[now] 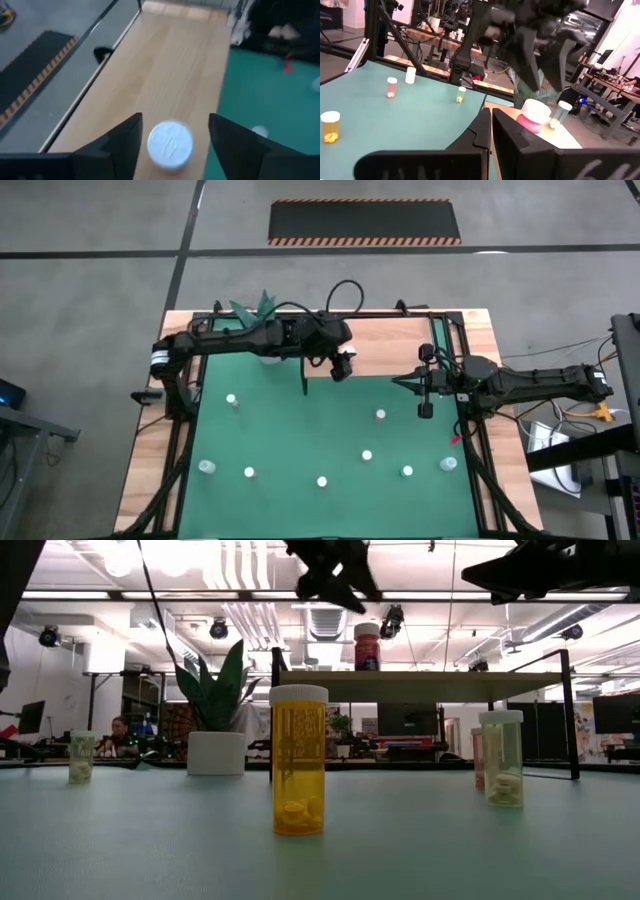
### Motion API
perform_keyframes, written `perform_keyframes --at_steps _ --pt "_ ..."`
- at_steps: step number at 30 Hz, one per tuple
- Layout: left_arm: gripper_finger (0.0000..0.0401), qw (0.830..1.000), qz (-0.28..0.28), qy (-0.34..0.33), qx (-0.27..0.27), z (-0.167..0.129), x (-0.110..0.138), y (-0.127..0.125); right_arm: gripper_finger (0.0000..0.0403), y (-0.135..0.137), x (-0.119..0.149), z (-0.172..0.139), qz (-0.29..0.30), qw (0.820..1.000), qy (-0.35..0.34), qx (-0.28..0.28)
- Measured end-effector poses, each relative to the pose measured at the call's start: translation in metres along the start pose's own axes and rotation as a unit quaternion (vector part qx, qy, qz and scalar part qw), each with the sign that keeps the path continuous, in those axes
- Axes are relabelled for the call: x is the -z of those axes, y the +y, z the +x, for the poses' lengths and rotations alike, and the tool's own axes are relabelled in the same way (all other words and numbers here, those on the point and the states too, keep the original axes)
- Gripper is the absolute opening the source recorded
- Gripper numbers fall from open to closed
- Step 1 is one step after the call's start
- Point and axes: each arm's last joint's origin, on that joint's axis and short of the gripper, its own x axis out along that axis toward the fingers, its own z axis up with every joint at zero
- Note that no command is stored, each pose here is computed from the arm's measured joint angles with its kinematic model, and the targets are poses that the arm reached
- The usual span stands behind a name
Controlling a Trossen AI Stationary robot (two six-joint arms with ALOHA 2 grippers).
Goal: Pick and place medicine bottles onto shelf by color
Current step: Put the pink pill bottle on the shelf, then put the top yellow pill bottle on the shelf
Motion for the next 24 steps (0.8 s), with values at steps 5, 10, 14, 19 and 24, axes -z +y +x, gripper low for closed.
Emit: perform_keyframes --at_steps 5,10,14,19,24 --pt "0.0133 1.000 0.003 0.013 -0.015 0.006 0.009 0.001 0.0009 0.000 0.000 0.000 0.000 1.000 0.001 0.000" --pt "0.0083 1.000 0.001 0.007 -0.014 0.014 0.016 -0.001 0.0009 0.000 0.000 0.000 -0.002 1.000 0.001 0.000" --pt "0.0057 1.000 -0.007 -0.020 -0.012 0.020 0.017 -0.002 0.0009 0.000 0.000 0.000 -0.002 1.000 0.001 0.000" --pt "0.0042 0.999 -0.012 -0.040 -0.009 0.023 0.016 -0.003 0.0009 0.000 0.000 0.000 -0.002 1.000 0.001 0.000" --pt "0.0040 0.998 -0.011 -0.054 0.002 0.005 0.009 -0.006 0.0009 0.000 0.000 0.000 -0.002 1.000 0.002 0.000"
